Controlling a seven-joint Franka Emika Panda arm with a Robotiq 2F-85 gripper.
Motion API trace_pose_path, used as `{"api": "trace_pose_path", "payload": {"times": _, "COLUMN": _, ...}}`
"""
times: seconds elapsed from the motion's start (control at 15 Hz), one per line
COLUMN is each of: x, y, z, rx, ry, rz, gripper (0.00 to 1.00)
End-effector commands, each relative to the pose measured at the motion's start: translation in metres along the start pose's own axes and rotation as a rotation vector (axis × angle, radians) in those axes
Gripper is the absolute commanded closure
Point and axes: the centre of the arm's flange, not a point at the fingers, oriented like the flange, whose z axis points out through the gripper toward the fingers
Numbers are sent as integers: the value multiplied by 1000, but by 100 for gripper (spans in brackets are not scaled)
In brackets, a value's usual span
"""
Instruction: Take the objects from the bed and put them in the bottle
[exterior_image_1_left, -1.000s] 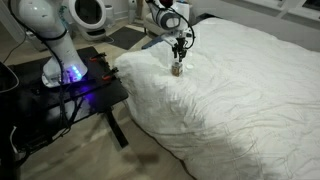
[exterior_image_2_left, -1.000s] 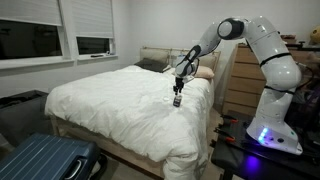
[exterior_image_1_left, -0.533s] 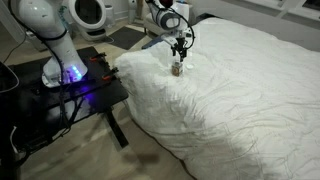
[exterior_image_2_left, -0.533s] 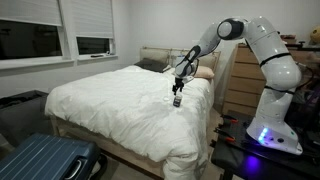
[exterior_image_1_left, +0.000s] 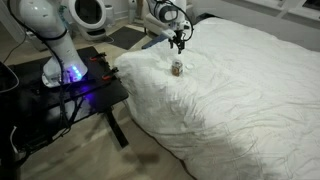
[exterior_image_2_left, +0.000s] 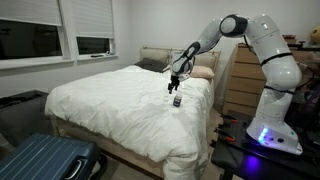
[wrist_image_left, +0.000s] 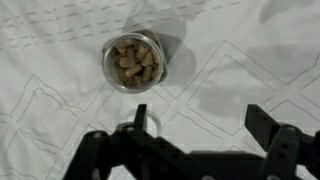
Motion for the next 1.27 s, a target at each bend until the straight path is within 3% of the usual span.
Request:
{"api": "trace_pose_path", "payload": {"times": 0.0, "x": -14, "y": -30, "z": -46, "rx": 35, "ry": -15, "rz": -42, "gripper": 0}}
{"api": "trace_pose_path", "payload": {"times": 0.67, "x": -41, "y": -103, "z": -90, "rx": 198, "ry": -198, "rz": -102, "gripper": 0}}
{"api": "trace_pose_path", "payload": {"times": 0.73, "x": -29, "y": -98, "z": -76, "rx": 162, "ry": -159, "rz": -88, "gripper": 0}}
{"api": "trace_pose_path", "payload": {"times": 1.2, "x": -34, "y": -106, "z": -79, "rx": 177, "ry": -193, "rz": -93, "gripper": 0}}
